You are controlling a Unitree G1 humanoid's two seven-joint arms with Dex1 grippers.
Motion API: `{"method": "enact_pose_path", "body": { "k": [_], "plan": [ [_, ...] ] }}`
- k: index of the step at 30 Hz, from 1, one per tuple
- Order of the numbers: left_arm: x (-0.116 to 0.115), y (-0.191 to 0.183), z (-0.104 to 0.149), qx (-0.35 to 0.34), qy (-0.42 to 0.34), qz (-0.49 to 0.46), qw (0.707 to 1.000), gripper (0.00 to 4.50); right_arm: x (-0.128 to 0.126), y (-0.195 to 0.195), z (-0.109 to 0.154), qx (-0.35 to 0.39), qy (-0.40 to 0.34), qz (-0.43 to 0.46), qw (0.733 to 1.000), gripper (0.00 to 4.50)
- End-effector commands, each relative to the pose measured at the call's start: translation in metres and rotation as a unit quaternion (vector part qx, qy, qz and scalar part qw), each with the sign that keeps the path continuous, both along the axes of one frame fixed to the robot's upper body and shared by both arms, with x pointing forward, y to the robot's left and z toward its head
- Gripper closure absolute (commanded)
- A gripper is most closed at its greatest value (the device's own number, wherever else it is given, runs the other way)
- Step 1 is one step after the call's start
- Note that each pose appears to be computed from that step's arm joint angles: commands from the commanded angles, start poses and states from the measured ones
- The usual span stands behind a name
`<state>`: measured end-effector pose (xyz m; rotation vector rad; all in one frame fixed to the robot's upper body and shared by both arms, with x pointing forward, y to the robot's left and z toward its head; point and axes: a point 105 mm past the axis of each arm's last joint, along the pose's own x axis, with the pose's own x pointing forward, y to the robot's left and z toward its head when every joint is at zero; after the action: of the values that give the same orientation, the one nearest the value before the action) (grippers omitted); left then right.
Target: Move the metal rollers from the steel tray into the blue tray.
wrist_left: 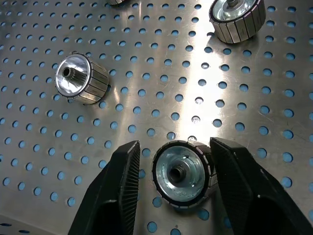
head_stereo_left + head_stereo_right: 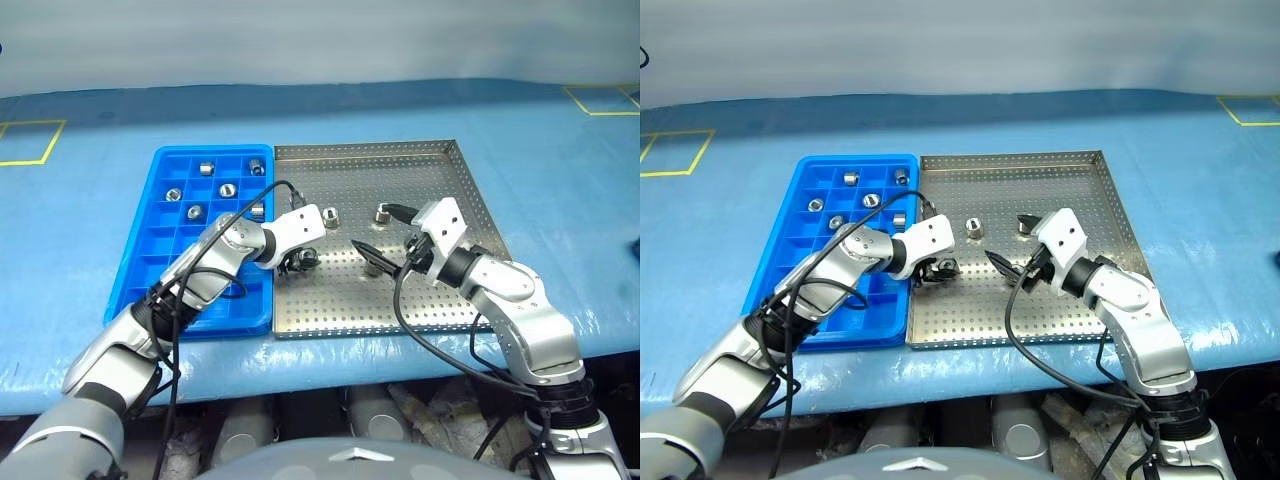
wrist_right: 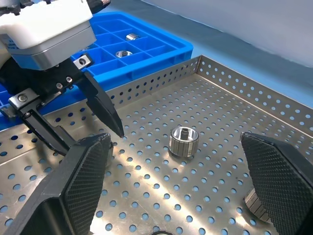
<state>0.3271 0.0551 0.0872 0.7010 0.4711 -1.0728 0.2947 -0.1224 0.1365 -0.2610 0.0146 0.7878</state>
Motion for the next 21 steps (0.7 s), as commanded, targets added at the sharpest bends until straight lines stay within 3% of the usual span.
{"method": "enact_pose_path", "body": {
  "k": [1,4,8,21],
  "plan": [
    [0.0016,0.0036,0.0004,0.014,-0.004,-0.002,1.000,1.89,0.0001,0.0032,0.0151,0.007,-0.034,0.005,0.999,0.00],
    [0.0004,0.0034,-0.0004,0.016,-0.002,-0.007,1.000,2.46,0.0004,0.0035,0.0152,0.009,-0.035,0.005,0.999,0.00],
    [0.0006,0.0028,0.0002,0.016,-0.003,-0.009,1.000,3.76,0.0007,0.0038,0.0153,0.010,-0.036,0.004,0.999,0.00],
    [0.0018,0.0042,0.0080,0.002,-0.009,-0.011,1.000,3.76,0.0015,0.0054,0.0144,0.015,-0.039,0.002,0.999,0.00]
  ]
}}
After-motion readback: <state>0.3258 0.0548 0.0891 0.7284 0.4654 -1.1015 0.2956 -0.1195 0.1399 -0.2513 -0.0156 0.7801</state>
